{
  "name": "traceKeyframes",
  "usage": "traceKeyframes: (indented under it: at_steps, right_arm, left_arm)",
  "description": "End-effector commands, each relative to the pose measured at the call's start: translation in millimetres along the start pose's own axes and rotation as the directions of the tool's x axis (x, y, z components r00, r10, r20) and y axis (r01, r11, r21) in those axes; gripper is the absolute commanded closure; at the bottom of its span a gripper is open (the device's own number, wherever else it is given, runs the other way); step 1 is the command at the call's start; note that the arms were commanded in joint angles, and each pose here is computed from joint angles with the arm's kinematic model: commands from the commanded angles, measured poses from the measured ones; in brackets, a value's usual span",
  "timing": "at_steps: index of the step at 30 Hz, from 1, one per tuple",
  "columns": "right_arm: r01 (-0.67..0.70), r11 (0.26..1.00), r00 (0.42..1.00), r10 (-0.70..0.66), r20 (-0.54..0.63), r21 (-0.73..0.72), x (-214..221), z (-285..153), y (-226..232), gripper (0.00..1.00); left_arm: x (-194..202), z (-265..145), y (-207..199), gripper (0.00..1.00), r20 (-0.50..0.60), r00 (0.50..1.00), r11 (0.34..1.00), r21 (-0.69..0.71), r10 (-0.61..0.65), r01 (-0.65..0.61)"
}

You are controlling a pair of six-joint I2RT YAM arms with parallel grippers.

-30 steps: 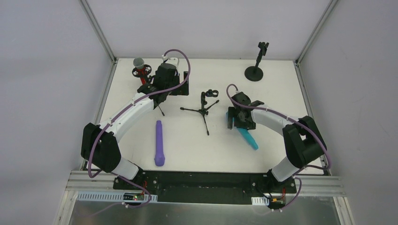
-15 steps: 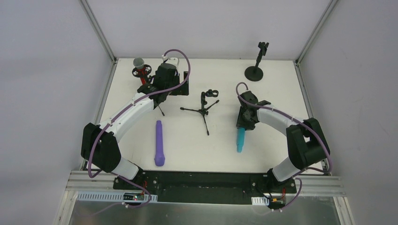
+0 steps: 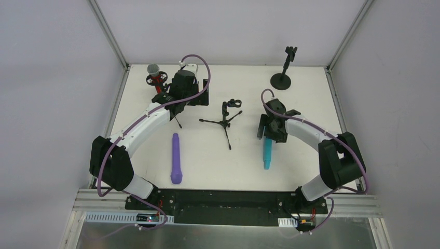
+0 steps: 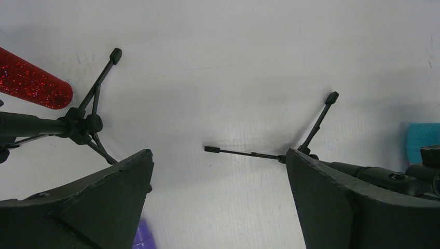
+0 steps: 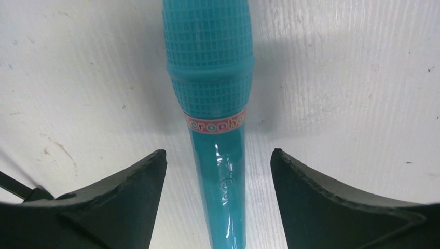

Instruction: Attach the microphones to the stand

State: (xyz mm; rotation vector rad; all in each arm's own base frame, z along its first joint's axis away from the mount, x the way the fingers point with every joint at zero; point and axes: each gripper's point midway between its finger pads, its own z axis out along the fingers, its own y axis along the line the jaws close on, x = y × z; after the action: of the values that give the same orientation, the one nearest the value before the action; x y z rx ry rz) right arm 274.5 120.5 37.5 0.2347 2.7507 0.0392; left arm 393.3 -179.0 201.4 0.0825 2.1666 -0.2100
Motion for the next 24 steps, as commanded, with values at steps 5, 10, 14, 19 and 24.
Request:
traceKeyframes:
  at_steps: [5,10,14,19,24]
  right_arm:
    - [0.048,0.998,0.999,-0.047,-0.023,0.039,-16.3,12.0,4.4,0.28]
    - [0.022,1.000,0.998,-0.021,-0.054,0.020,-15.2,18.2,3.7,0.40]
    - [0.010,1.000,0.998,-0.009,-0.067,0.006,-13.9,20.4,2.3,0.64]
    - [0.006,1.000,0.998,-0.006,-0.056,-0.002,-16.3,17.4,1.6,0.98]
    - [0.004,0.999,1.000,-0.004,-0.007,-0.033,-26.2,3.5,5.4,1.00]
  left_arm:
    - [-8.1,-1.6,1.7,0.01,0.031,1.000,1.000,-0.005,0.001,-0.001]
    - [-7.5,-0.4,1.0,0.01,0.028,1.000,1.000,-0.002,0.002,-0.002]
    - [-6.1,0.7,0.1,0.01,0.023,1.000,1.000,0.002,0.003,-0.003]
    - [-5.5,0.8,-1.2,0.01,0.019,1.000,1.000,0.007,0.002,-0.002]
    - [-7.9,-1.1,0.5,0.01,0.029,1.000,1.000,0.000,0.003,-0.003]
